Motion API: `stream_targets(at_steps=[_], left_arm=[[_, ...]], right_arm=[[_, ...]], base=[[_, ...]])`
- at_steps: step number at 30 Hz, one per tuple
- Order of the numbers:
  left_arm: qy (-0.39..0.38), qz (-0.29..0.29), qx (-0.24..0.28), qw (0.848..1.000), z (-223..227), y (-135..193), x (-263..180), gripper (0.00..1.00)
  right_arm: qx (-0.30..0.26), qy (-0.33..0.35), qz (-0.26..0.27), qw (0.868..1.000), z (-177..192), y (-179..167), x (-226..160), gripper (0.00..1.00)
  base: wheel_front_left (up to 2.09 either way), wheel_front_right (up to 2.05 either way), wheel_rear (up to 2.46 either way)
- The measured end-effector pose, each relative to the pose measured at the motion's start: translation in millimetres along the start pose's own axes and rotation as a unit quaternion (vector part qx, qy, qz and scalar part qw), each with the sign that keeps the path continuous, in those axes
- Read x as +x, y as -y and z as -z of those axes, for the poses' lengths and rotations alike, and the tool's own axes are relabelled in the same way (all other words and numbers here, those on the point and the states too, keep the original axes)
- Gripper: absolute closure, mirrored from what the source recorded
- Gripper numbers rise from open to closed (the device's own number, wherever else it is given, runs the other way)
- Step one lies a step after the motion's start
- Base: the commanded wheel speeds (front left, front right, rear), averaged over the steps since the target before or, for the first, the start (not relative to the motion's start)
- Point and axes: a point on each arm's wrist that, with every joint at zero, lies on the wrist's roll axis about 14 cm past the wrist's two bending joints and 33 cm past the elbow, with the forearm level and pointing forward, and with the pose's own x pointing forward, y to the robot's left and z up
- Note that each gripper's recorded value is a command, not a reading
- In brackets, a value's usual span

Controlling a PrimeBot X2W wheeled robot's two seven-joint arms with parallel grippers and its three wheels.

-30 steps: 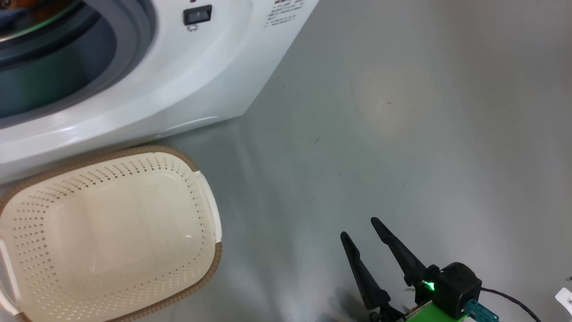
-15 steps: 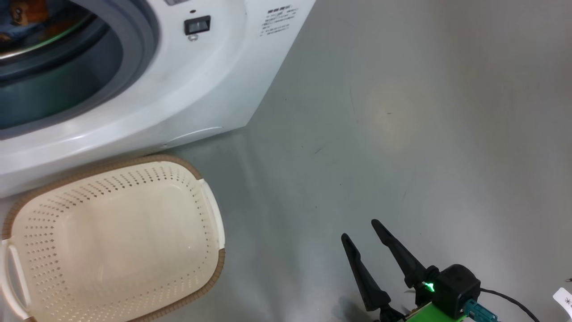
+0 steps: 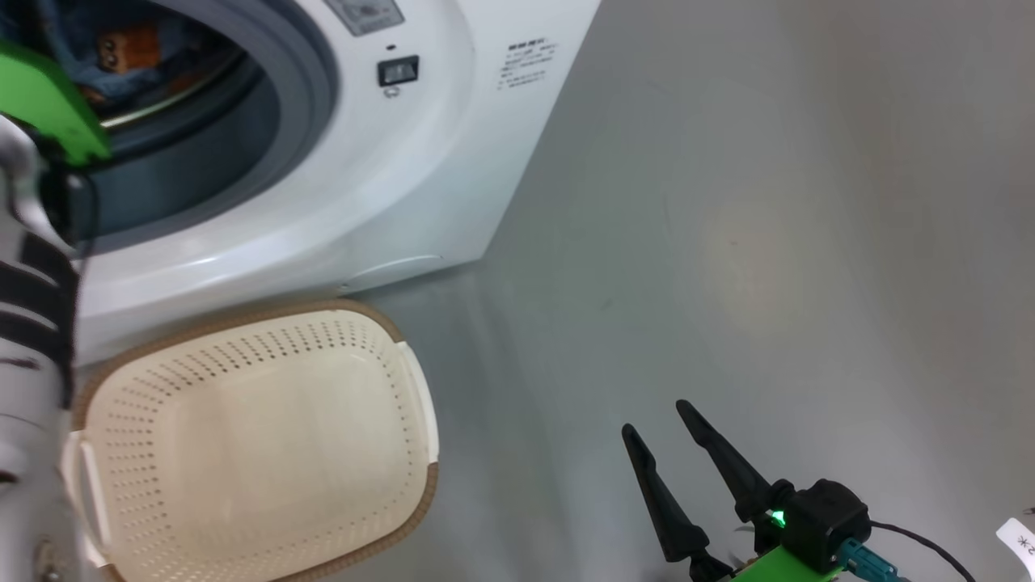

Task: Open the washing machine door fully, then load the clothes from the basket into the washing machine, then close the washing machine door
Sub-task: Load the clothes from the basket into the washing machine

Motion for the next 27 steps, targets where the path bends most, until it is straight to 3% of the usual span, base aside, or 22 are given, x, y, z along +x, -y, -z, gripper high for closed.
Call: stream_targets(at_steps=[16, 27], left_arm=[[-0.024, 0.007, -0.025, 0.999, 25.9, 7.3, -74.5, 0.00], [0.011, 0.005, -0.041, 0.999, 28.0, -5.6, -126.2, 0.00]], right_arm=[[-0.002, 0.052, -0.043, 0.998, -30.3, -20.0, 10.1, 0.00], [-0.006, 0.097, -0.066, 0.993, -59.6, -31.5, 17.7, 0.00]], base=[[0.00, 0.00, 0.00], [0.00, 0.00, 0.00]])
